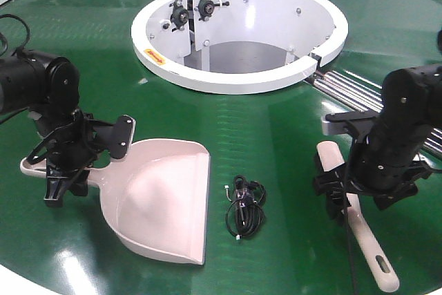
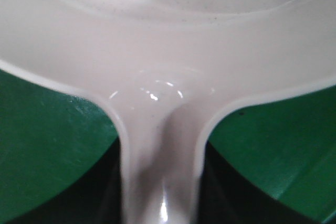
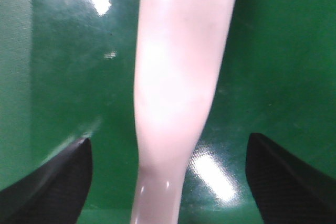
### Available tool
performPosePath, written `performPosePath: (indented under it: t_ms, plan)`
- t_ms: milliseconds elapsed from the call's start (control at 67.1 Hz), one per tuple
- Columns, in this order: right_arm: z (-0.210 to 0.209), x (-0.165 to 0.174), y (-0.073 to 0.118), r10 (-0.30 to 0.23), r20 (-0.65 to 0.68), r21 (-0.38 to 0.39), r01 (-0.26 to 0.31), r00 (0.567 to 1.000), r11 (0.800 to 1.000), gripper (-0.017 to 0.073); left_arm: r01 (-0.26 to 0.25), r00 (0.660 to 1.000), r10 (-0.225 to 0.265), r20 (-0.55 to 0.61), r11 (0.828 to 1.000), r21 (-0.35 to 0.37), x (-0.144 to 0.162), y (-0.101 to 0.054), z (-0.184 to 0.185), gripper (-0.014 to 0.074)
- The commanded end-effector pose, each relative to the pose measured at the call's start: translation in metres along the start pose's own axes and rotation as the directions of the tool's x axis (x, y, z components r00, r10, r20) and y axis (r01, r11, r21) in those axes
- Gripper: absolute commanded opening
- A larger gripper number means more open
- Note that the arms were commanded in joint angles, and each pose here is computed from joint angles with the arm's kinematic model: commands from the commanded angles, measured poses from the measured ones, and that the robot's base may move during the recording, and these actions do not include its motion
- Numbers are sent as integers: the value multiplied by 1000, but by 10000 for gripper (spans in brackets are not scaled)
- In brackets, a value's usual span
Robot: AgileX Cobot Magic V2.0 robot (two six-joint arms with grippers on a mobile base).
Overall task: Clean and inspect green conveyor with broom and dustpan
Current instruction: 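Move the right gripper down to the pink brush handle and grasp it, then lift the brush with the right gripper and bring it behind the black cable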
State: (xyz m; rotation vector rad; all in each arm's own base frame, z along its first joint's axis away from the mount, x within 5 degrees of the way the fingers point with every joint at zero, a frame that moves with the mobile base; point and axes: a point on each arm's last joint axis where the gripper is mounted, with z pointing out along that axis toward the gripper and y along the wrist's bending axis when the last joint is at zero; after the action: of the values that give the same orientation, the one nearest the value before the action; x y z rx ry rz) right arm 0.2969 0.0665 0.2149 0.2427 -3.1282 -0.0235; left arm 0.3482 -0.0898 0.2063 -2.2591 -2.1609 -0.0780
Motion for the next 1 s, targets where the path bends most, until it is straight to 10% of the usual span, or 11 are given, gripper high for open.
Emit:
performPosePath:
  t_ms: [0,313,715,983]
  plan:
    - [-8,-4,0,-10,13,8,9,1000,1000,535,-3,1000,4,24,999,-45,-3,-1,-20,-7]
    - [13,-10,0,-2,-54,12,3,999,1000,410,-3,1000,4,24,999,-45,-3,-1,-20,-7]
    - [8,-11,-1,-6,-11,16,6,1000,1000,-13,-3,1000,4,24,999,-45,-3,-1,-20,-7]
    - [-36,2,-2,12,157,14,-14,988,1000,-8,-3,1000,4,24,999,-45,-3,-1,-20,-7]
